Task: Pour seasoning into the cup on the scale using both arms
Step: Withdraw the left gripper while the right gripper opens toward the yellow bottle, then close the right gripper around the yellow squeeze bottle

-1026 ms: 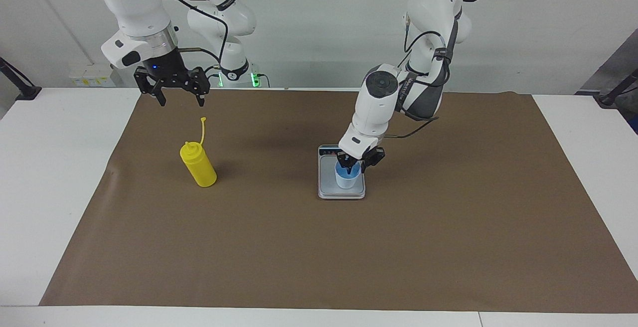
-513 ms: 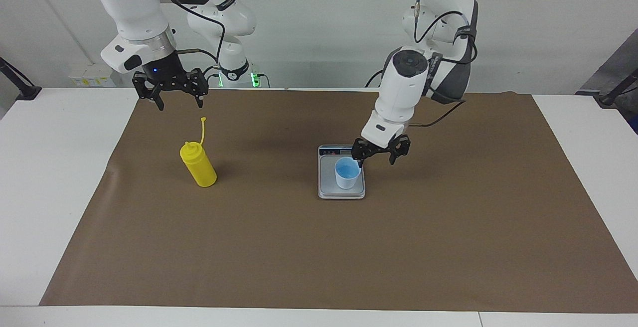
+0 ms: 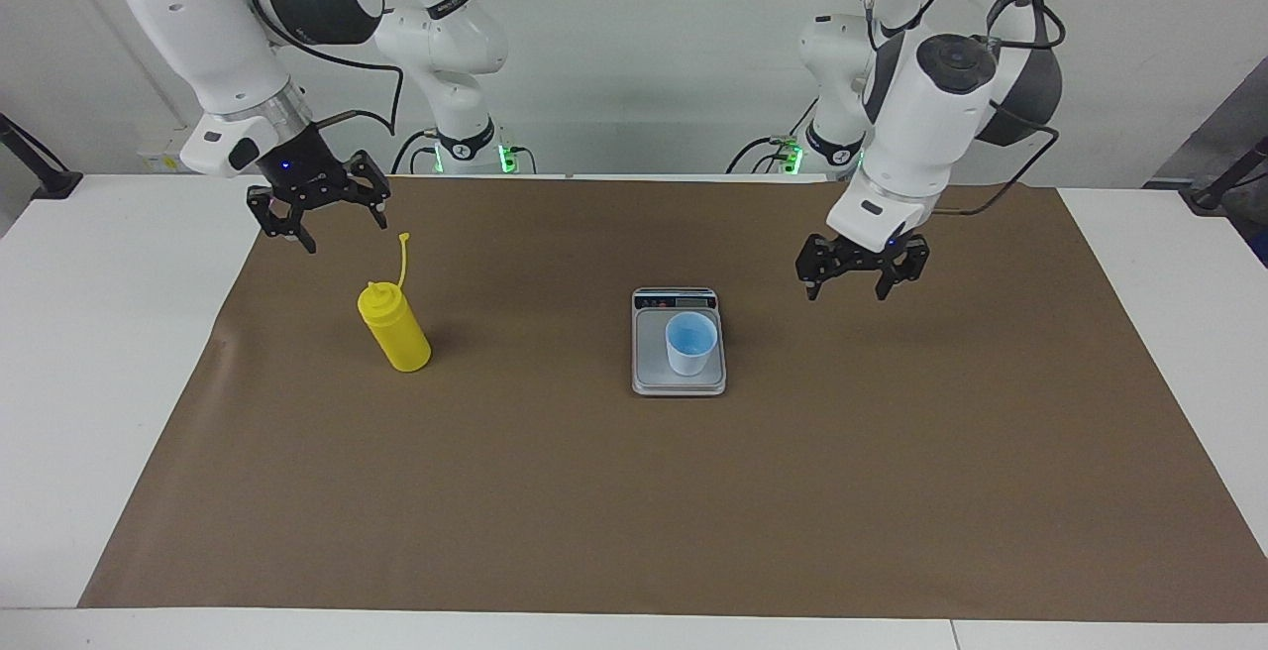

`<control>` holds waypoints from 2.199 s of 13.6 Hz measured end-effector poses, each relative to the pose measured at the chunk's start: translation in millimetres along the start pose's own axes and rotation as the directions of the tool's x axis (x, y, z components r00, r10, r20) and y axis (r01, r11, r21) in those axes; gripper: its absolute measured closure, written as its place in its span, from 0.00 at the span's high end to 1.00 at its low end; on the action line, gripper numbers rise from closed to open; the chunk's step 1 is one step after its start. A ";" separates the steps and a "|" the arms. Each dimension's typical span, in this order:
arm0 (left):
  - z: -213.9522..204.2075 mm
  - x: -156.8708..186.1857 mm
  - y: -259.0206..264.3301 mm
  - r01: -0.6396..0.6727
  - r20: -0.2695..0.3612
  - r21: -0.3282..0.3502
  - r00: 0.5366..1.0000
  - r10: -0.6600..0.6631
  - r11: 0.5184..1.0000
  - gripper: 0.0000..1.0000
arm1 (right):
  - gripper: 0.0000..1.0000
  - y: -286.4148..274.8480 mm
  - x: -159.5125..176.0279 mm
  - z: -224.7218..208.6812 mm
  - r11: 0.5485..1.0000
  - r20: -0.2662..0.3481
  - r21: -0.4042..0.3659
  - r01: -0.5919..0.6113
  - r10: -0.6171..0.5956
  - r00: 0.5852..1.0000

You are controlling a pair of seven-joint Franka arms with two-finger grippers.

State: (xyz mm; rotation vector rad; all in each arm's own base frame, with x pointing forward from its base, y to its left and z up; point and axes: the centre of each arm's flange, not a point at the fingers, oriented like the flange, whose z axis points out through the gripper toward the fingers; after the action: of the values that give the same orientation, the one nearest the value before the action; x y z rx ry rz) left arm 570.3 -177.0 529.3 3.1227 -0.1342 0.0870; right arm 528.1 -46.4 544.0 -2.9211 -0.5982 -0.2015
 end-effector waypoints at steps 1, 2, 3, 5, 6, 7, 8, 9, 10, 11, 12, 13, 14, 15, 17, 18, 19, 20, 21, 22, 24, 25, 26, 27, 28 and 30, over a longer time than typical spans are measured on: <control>-5.5 -0.7 -16.7 -0.021 0.005 0.004 1.000 0.021 1.000 1.00 | 1.00 7.5 -7.8 8.8 0.999 -0.018 0.011 0.033 -0.033 0.999; -10.3 -1.8 -31.7 -0.041 0.012 0.007 0.999 0.040 0.999 1.00 | 1.00 14.9 -14.9 16.7 0.997 -0.041 0.020 0.070 -0.069 0.997; -15.1 -3.2 -47.4 -0.060 0.018 0.010 0.998 0.060 0.998 1.00 | 1.00 21.8 -21.5 24.7 0.993 -0.075 0.030 0.113 -0.110 0.991; -22.2 -6.0 -70.0 -0.094 0.027 0.012 0.995 0.094 0.995 1.00 | 1.00 33.8 -33.3 40.1 0.982 -0.145 0.055 0.181 -0.171 0.974; -25.8 -8.0 -80.0 -0.109 0.033 0.013 0.994 0.109 0.994 1.00 | 1.00 40.0 -40.3 48.5 0.975 -0.177 0.066 0.210 -0.195 0.965; -29.2 -10.5 -89.5 -0.120 0.040 0.014 0.992 0.120 0.993 1.00 | 1.00 46.2 -47.8 56.8 0.969 -0.206 0.076 0.236 -0.216 0.954; -33.3 -13.6 -97.1 -0.127 0.047 0.014 0.991 0.126 0.992 1.00 | 1.00 52.3 -55.3 65.2 0.961 -0.234 0.089 0.260 -0.234 0.944; -37.6 -17.1 -101.7 -0.129 0.055 0.014 0.990 0.128 0.992 1.00 | 1.00 59.1 -62.6 73.5 0.954 -0.260 0.103 0.283 -0.249 0.933; -42.1 -21.0 -103.8 -0.127 0.061 0.015 0.990 0.126 0.992 1.00 | 1.00 67.2 -69.8 83.6 0.944 -0.288 0.116 0.310 -0.267 0.920; -47.0 -24.8 -105.1 -0.125 0.066 0.016 0.990 0.123 0.992 1.00 | 1.00 75.8 -76.0 94.9 0.933 -0.314 0.125 0.338 -0.286 0.905; -51.8 -28.1 -107.0 -0.121 0.067 0.017 0.991 0.119 0.993 1.00 | 1.00 84.3 -81.5 106.2 0.924 -0.336 0.125 0.361 -0.303 0.892; -56.1 -31.2 -109.5 -0.116 0.068 0.018 0.991 0.115 0.993 1.00 | 1.00 90.3 -86.2 117.6 0.919 -0.350 0.125 0.373 -0.311 0.884; -60.5 -34.3 -112.8 -0.110 0.072 0.019 0.992 0.108 0.994 1.00 | 1.00 91.8 -89.1 128.0 0.916 -0.366 0.134 0.379 -0.310 0.878; -65.2 -36.8 -117.7 -0.101 0.076 0.020 0.992 0.099 0.995 1.00 | 1.00 90.4 -91.5 137.2 0.911 -0.392 0.142 0.388 -0.308 0.867; -76.4 -41.0 -126.1 -0.086 0.084 0.020 0.993 0.084 0.996 1.00 | 1.00 88.8 -97.0 156.6 0.892 -0.456 0.134 0.431 -0.331 0.826; -80.8 -42.3 -127.8 -0.083 0.084 0.021 0.993 0.081 0.996 1.00 | 1.00 89.0 -99.5 167.1 0.883 -0.476 0.132 0.450 -0.341 0.810; -83.3 -43.0 -128.2 -0.082 0.081 0.021 0.993 0.080 0.996 1.00 | 1.00 89.7 -101.2 175.9 0.877 -0.489 0.134 0.460 -0.346 0.801; -84.1 -43.3 -128.0 -0.082 0.080 0.021 0.994 0.080 0.996 1.00 | 1.00 90.4 -101.9 183.3 0.874 -0.503 0.137 0.467 -0.345 0.793; -84.1 -43.3 -127.6 -0.083 0.080 0.020 0.994 0.081 0.996 1.00 | 1.00 90.9 -102.2 188.5 0.873 -0.516 0.140 0.467 -0.338 0.787; -84.0 -43.4 -127.2 -0.083 0.080 0.019 0.993 0.081 0.996 1.00 | 1.00 90.9 -102.3 192.4 0.875 -0.532 0.142 0.463 -0.327 0.781; -83.4 -43.5 -126.7 -0.084 0.081 0.018 0.993 0.082 0.996 1.00 | 1.00 89.9 -102.5 201.2 0.876 -0.575 0.139 0.461 -0.308 0.758; -83.4 -43.5 -126.3 -0.084 0.081 0.017 0.993 0.083 0.996 1.00 | 1.00 89.5 -102.8 207.5 0.876 -0.596 0.136 0.463 -0.301 0.744; -83.4 -43.5 -125.2 -0.086 0.081 0.016 0.993 0.084 0.996 1.00 | 1.00 89.2 -103.1 214.1 0.876 -0.611 0.137 0.462 -0.293 0.736; -83.4 -43.5 -124.6 -0.087 0.081 0.016 0.993 0.086 0.996 1.00 | 1.00 88.9 -102.9 219.9 0.879 -0.622 0.144 0.455 -0.278 0.732; -83.8 -43.6 -125.8 -0.085 0.081 0.015 0.993 0.083 0.996 1.00 | 1.00 87.9 -102.4 226.4 0.881 -0.634 0.151 0.448 -0.261 0.728; -86.3 -45.3 -134.5 -0.082 0.082 0.014 0.993 0.081 0.997 1.00 | 1.00 85.7 -101.7 242.6 0.881 -0.666 0.150 0.449 -0.246 0.704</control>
State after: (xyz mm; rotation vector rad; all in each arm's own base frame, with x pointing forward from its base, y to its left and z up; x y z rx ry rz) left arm 532.0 -37.6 611.2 3.1386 -0.2633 -0.0382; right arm 494.0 -120.1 279.6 -2.1950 -0.9486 -0.9981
